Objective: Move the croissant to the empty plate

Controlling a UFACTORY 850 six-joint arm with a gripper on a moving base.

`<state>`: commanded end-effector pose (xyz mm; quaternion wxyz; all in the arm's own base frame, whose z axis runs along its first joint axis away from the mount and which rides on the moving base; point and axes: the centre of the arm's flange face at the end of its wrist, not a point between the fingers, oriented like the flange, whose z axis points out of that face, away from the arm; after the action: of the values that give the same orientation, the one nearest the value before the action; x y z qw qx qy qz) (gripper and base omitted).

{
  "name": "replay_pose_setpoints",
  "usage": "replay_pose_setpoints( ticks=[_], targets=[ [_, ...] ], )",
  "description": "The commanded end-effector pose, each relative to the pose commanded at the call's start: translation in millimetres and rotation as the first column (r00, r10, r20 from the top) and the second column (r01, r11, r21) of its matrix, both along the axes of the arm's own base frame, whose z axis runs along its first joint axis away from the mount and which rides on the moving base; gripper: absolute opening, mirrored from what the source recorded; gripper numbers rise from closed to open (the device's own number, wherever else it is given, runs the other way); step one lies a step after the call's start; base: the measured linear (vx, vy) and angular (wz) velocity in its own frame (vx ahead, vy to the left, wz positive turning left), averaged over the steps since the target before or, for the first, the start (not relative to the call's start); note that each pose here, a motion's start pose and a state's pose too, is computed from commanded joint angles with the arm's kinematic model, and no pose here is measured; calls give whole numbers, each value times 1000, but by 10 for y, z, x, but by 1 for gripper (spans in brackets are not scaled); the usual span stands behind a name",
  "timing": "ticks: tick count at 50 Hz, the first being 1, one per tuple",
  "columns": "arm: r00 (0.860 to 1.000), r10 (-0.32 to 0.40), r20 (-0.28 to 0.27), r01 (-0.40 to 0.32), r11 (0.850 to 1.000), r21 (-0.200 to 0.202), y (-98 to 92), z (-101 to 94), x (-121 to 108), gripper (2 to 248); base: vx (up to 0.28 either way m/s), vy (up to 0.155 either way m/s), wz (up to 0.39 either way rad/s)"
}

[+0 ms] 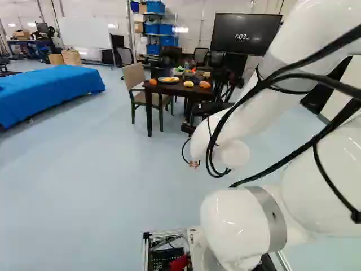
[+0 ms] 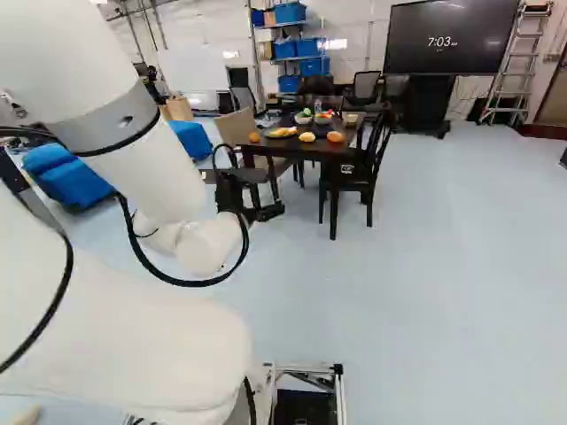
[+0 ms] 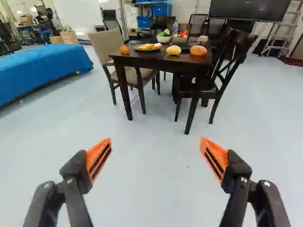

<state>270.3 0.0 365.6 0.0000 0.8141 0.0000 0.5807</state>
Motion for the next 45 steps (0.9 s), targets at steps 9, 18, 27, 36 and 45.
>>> replay_pose_setpoints(
  ticks=[9,18,27,36,45],
  targets=[
    [1000,0,0,0,1000,0,0,0,0,247,0,0,0],
    [1000,0,0,0,1000,0,0,0,0,247,0,0,0],
    [1000,0,0,0,1000,0,0,0,0,247,0,0,0],
    [1000,0,0,0,1000,0,0,0,0,247,0,0,0],
    [1000,0,0,0,1000,0,0,0,0,247,0,0,0]
  ],
)
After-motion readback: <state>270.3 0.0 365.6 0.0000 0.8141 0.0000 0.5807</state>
